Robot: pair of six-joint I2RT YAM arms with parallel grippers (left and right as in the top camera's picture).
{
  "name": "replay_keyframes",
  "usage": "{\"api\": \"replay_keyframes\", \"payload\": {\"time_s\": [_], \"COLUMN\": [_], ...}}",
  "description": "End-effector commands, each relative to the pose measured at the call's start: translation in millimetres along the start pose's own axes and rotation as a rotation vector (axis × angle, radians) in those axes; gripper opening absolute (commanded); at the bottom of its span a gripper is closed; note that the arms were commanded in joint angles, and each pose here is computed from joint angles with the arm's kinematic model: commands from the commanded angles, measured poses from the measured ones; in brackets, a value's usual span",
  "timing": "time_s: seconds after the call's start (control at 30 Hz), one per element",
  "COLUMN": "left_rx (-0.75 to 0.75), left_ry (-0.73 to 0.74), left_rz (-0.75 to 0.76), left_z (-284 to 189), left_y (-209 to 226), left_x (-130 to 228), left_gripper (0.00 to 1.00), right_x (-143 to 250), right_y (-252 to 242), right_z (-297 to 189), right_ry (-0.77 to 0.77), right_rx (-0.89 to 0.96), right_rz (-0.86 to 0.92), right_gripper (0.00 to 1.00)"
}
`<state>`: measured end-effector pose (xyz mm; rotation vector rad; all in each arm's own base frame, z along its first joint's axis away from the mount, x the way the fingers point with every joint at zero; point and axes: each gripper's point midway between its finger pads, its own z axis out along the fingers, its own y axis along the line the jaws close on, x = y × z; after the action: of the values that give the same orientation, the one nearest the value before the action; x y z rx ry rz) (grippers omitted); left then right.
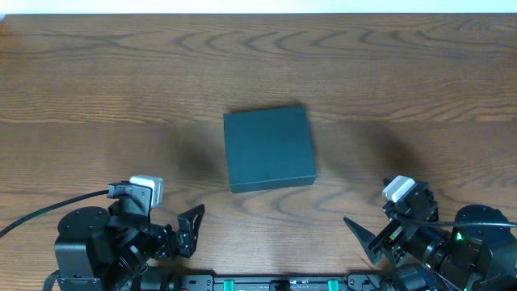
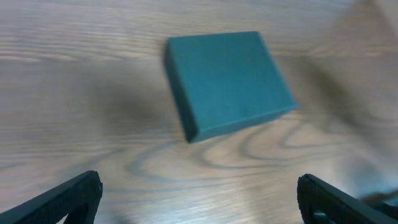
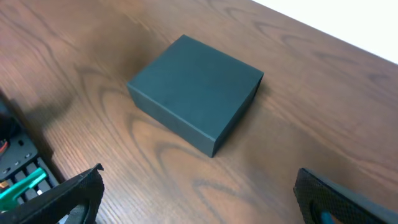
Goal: Pack container
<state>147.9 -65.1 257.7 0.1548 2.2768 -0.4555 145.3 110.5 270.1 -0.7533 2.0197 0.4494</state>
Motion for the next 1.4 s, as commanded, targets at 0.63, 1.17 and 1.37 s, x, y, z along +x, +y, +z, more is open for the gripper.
{"api": "replay_keyframes", "payload": {"time_s": [0.63,1.17,1.37], "left_rx": [-0.207,-0.256,-0.256], "left_ry": [-0.206,-0.125,-0.123], "left_rz": [0.095,0.076,0.075], "left_z": [109,131,131], "left_y": [83,101,101], "left_x": [72,103,104], "left_gripper": [0.99,0.99,0.99], "right_x": [14,14,14], "right_y": [3,3,3], "right_z": [1,1,1], "right_ry": [0.051,0.051,0.051], "right_rx": [-0.014,-0.014,-0.014], "right_rz": [0.039,0.039,0.038], "right_gripper": [0.99,0.99,0.99]}}
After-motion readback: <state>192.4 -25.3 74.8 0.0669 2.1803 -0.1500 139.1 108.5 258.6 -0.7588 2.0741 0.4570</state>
